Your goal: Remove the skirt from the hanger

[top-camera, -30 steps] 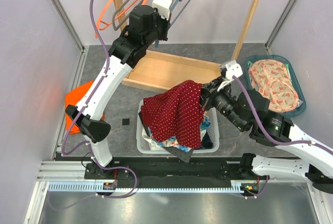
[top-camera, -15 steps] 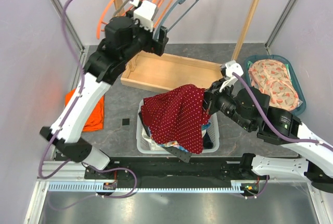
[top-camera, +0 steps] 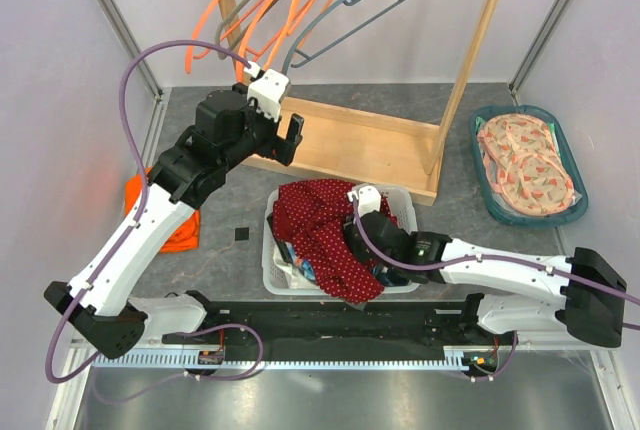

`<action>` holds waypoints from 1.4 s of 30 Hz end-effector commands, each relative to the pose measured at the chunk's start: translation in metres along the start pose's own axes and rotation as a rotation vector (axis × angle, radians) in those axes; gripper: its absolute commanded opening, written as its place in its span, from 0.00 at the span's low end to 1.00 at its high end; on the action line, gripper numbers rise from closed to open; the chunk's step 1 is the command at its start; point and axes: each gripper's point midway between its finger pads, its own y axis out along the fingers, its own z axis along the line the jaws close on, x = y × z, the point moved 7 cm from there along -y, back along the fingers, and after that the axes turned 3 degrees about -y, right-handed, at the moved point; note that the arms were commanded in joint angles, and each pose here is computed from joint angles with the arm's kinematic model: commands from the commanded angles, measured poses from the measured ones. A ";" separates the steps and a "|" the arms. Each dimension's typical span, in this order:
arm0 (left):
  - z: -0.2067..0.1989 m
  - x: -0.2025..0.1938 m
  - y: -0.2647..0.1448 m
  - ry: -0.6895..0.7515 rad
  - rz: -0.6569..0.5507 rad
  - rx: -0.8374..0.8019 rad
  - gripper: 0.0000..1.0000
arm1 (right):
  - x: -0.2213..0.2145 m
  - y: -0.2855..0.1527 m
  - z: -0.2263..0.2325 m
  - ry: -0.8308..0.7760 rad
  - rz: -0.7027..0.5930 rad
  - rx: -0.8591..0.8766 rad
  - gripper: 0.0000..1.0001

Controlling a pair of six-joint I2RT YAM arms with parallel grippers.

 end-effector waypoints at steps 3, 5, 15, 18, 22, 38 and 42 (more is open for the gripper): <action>0.005 0.001 -0.011 0.030 -0.036 0.029 1.00 | -0.048 0.031 -0.019 0.129 0.027 -0.110 0.00; 0.004 -0.005 -0.009 0.031 -0.023 0.021 1.00 | -0.077 0.040 -0.030 0.129 0.103 -0.165 0.00; 0.005 -0.020 0.001 0.042 0.009 0.037 1.00 | -0.077 0.022 -0.048 0.037 0.218 -0.345 0.87; 0.007 -0.023 0.001 0.043 0.014 0.044 1.00 | -0.037 -0.006 -0.046 0.007 0.170 -0.393 0.98; 0.007 -0.022 0.000 0.038 0.009 0.040 1.00 | 0.013 -0.046 -0.035 -0.013 0.124 -0.350 0.98; 0.011 -0.019 -0.004 0.041 -0.001 0.056 1.00 | 0.116 -0.131 0.013 -0.088 -0.006 -0.113 0.72; 0.013 -0.016 -0.005 0.036 -0.009 0.060 1.00 | 0.116 -0.102 0.021 -0.081 -0.129 -0.078 0.61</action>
